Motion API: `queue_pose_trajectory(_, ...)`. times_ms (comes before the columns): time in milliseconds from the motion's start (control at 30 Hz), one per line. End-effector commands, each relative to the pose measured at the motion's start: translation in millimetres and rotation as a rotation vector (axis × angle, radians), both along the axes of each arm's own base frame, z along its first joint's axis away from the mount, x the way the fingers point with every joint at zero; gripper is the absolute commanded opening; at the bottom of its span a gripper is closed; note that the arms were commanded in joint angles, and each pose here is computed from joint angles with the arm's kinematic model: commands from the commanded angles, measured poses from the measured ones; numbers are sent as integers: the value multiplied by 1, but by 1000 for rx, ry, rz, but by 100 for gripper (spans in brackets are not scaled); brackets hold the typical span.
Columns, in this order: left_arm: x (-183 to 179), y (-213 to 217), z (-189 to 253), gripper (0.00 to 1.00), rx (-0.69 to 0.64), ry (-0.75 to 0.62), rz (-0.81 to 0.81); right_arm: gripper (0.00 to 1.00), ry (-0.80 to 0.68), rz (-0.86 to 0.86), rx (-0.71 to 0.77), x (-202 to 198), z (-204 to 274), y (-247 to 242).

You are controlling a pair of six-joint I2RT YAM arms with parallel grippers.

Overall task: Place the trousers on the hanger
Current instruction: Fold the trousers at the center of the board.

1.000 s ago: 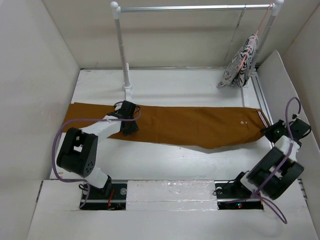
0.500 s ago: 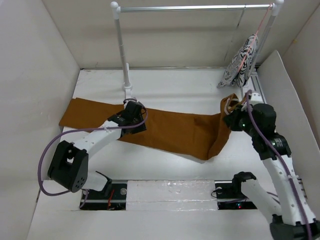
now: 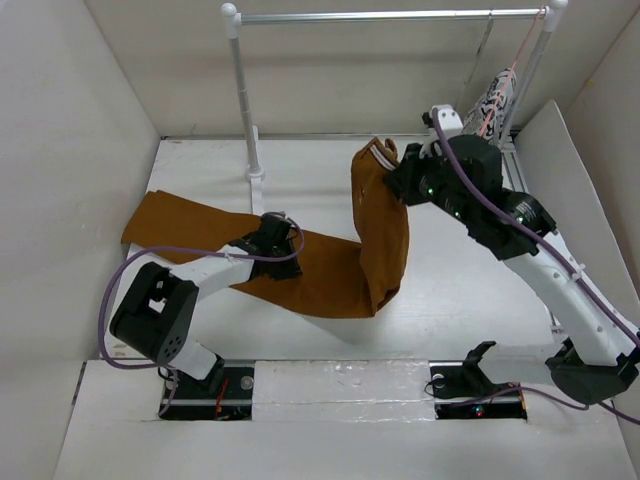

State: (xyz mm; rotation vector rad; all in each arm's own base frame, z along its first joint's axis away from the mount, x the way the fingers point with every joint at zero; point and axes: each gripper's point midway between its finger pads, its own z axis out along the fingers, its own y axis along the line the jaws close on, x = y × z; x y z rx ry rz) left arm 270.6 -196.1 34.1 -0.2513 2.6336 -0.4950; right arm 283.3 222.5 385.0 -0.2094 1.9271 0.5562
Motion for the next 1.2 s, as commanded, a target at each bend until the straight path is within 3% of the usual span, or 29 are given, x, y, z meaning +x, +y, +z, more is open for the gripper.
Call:
queue_pose_trajectory(0,-11,-28,6,17,-75,-23,-75,0,-236,-50,127,13,94,-18)
queue_pose_trajectory(133,-27,-61,2,17,-81,-7,-143,0,-323,-62,153,23,133,-36)
queue_pose_trajectory(333,-45,-154,-8,17,-104,44,-308,0,-411,-100,142,26,171,-68)
queue_pose_trajectory(467,-41,-249,6,16,-237,127,-357,0,-451,-89,141,30,182,-84)
queue_pose_trajectory(567,-29,-270,21,16,-260,109,-331,0,-434,-36,121,32,173,-74)
queue_pose_trajectory(633,-17,-245,21,17,-195,78,-275,0,-401,34,97,33,155,-51)
queue_pose_trajectory(733,10,-168,37,19,-117,-25,-132,0,-372,104,76,34,137,-19)
queue_pose_trajectory(833,37,-60,63,20,-61,-125,89,0,-357,161,82,41,123,8)
queue_pose_trajectory(900,52,26,97,20,-58,-211,279,0,-344,199,84,45,119,33)
queue_pose_trajectory(1000,59,106,159,22,-99,-367,448,0,-337,297,100,49,112,85)
queue_pose_trajectory(1033,66,151,183,22,-101,-426,569,0,-344,328,110,49,113,101)
queue_pose_trajectory(1167,60,205,245,22,-10,-543,725,0,-295,505,125,37,86,199)
